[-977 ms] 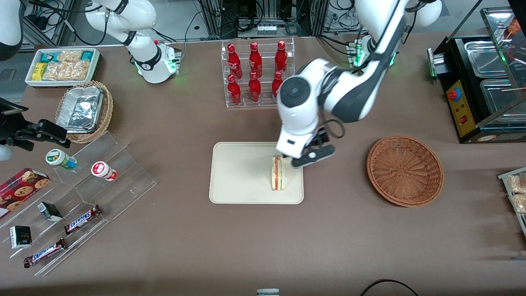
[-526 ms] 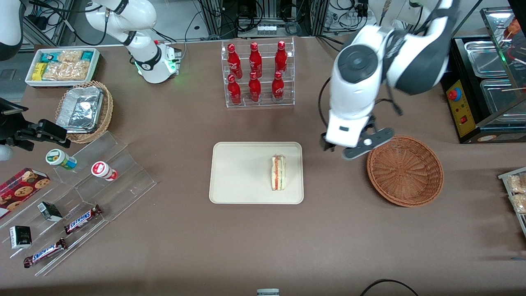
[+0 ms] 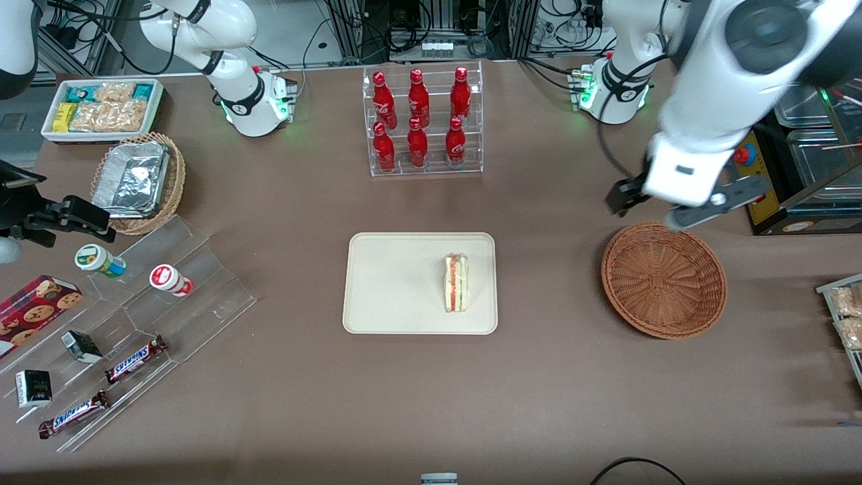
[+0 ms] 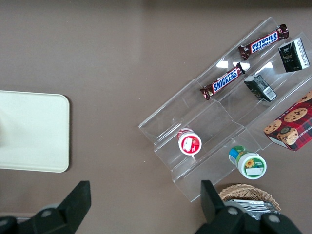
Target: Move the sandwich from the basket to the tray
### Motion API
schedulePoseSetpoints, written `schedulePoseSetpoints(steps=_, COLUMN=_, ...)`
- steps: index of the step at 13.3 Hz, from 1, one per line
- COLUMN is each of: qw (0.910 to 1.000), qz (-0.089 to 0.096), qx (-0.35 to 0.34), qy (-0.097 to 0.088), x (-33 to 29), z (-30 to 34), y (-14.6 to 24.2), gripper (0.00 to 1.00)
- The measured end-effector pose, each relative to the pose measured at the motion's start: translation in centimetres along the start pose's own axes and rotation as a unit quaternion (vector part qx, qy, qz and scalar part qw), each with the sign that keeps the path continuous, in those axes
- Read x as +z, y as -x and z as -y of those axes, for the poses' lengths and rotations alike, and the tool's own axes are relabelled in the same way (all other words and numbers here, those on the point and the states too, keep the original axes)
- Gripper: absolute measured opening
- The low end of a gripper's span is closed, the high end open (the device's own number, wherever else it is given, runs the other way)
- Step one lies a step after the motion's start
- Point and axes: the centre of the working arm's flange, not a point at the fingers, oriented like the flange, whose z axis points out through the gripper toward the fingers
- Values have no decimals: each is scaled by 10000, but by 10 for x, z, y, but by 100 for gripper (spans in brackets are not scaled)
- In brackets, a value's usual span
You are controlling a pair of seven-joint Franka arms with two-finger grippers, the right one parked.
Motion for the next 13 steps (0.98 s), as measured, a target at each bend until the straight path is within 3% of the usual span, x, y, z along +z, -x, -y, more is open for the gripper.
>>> schedulePoseSetpoints(steps=2, qw=9997, qz=62, qx=156, qy=153, x=-9, z=37, y=1, gripper=100)
schedulePoseSetpoints(steps=7, qw=9989, qz=201, qx=335, qy=267, x=-8, z=102, y=5, gripper=100)
schedulePoseSetpoints(steps=13, qw=9985, qz=266, qx=194, qy=428, x=-10, z=129, y=-2, gripper=100)
